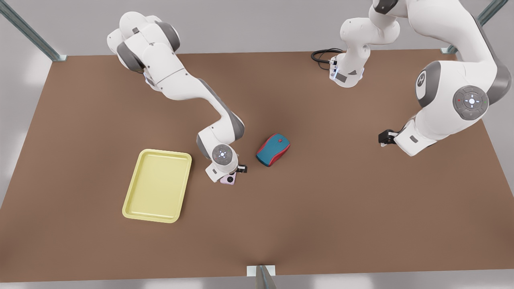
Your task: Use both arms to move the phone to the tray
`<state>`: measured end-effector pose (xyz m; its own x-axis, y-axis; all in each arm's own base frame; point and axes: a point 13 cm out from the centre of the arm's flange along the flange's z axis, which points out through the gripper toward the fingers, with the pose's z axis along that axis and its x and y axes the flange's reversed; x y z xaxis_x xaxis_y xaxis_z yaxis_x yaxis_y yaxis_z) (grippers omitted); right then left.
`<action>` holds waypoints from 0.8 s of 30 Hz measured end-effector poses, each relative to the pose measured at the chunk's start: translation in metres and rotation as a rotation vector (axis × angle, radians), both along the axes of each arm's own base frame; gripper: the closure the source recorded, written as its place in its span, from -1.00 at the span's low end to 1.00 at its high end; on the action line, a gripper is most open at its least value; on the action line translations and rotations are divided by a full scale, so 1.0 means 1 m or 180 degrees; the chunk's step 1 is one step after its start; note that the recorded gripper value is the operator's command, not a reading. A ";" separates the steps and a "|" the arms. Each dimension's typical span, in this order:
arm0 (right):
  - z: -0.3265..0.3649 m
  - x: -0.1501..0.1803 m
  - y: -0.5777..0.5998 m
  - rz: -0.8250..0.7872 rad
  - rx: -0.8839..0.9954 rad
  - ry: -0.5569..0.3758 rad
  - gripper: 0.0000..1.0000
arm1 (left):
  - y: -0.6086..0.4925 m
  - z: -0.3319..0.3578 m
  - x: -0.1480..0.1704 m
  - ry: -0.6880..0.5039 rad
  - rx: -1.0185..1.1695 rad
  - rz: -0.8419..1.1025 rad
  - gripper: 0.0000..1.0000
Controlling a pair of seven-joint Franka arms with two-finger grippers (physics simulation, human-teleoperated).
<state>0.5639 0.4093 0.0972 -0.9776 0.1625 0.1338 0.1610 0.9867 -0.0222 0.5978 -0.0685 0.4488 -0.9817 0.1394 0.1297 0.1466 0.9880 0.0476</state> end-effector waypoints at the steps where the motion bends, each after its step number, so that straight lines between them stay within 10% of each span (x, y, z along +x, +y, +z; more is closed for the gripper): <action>1: -0.002 0.001 0.000 -0.0061 0.0000 -0.0022 -1.00 | 0.000 -0.002 0.000 0.0014 -0.0004 -0.0032 -1.00; 24: -0.058 -0.011 -0.020 -0.0299 -0.0127 -0.0071 -1.00 | -0.002 -0.026 0.010 0.0115 -0.0069 -0.0418 -1.00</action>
